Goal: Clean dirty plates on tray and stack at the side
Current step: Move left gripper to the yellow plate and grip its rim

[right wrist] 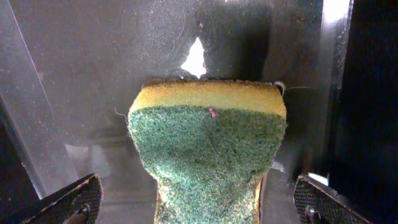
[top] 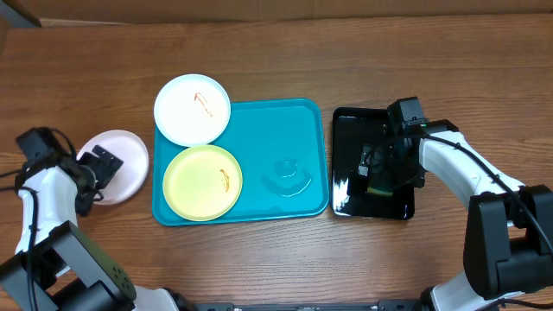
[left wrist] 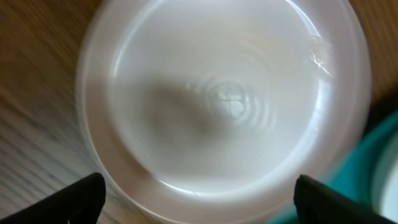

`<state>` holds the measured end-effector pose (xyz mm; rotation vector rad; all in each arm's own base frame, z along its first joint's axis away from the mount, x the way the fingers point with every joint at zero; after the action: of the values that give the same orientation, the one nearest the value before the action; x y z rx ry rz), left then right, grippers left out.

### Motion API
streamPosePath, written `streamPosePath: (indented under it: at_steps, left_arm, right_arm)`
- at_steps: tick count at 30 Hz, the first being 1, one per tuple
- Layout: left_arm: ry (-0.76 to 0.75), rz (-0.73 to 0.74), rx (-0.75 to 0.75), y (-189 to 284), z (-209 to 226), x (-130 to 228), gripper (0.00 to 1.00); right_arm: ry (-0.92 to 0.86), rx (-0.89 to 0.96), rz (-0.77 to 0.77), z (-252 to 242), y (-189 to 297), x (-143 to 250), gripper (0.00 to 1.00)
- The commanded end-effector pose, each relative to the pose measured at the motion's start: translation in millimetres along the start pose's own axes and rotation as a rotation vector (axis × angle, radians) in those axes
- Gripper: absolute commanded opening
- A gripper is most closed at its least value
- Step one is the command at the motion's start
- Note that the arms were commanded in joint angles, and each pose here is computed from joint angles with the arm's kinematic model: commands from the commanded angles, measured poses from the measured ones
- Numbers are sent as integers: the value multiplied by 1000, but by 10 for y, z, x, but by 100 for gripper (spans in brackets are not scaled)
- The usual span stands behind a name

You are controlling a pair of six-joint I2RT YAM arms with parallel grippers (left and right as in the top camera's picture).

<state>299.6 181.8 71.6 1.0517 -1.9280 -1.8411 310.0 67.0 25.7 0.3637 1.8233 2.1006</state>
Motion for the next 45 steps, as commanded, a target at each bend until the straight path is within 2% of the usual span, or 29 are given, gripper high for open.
streamPosePath:
  at_steps: [1, 6, 7, 9, 12, 13, 18, 22, 25, 30, 35, 37, 41, 45]
  left_arm:
    - [-138, -35, 139, 345, -498, -66, 96]
    - [-259, 79, 105, 507, -787, 393, 97]
    - [-283, 100, 84, 503, -811, 468, 94]
    - [-335, 124, 36, 451, -844, 584, 84]
    - [-395, 143, -18, 351, -866, 719, 56]
    - [-411, 148, -28, 316, -876, 761, 52]
    - [-440, 155, -72, 178, -821, 876, 56]
    - [-452, 155, -72, 68, -781, 939, 54]
    - [-454, 150, -68, -25, -755, 989, 47]
    - [-454, 179, -71, -145, -677, 1146, 45]
    - [-453, 180, -70, -233, -630, 1226, 29]
    - [-452, 182, -48, -250, -661, 1248, 24]
    - [-458, 199, 20, -250, -761, 1300, 24]
    - [-522, 225, 164, -223, -991, 1405, 24]
  right_arm:
    - [-5, 12, 1, -28, -27, 3, 100]
    - [-5, 6, 0, -16, -27, -2, 100]
    - [-4, 2, -7, -6, -27, -17, 100]
    - [-3, -11, -5, 17, -27, -18, 100]
    - [-3, -11, -6, 17, -27, -21, 100]
    - [-3, -11, -6, 17, -27, -20, 100]
    - [-3, -11, -5, 17, -27, -19, 100]
    - [-3, -11, -6, 17, -27, -20, 100]
    - [-2, -15, -11, 26, -27, -33, 100]
    - [1, -29, -33, 60, -25, -84, 100]
    - [1, -30, -34, 61, -25, -86, 100]
    - [1, -29, -33, 60, -25, -85, 100]
    - [1, -29, -33, 60, -25, -85, 100]
    - [1, -29, -33, 60, -25, -85, 100]
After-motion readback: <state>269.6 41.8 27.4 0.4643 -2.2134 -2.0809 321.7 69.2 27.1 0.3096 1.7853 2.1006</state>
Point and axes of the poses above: each gripper's point midway between its finger pads, its own y axis back along the fingers, its own z axis along the line the jaws close on, x = y × z, the point moved 1 cm from there along y, back along the fingers, and after that the axes turned 13 degrees about -y, right-handed, at the moved point
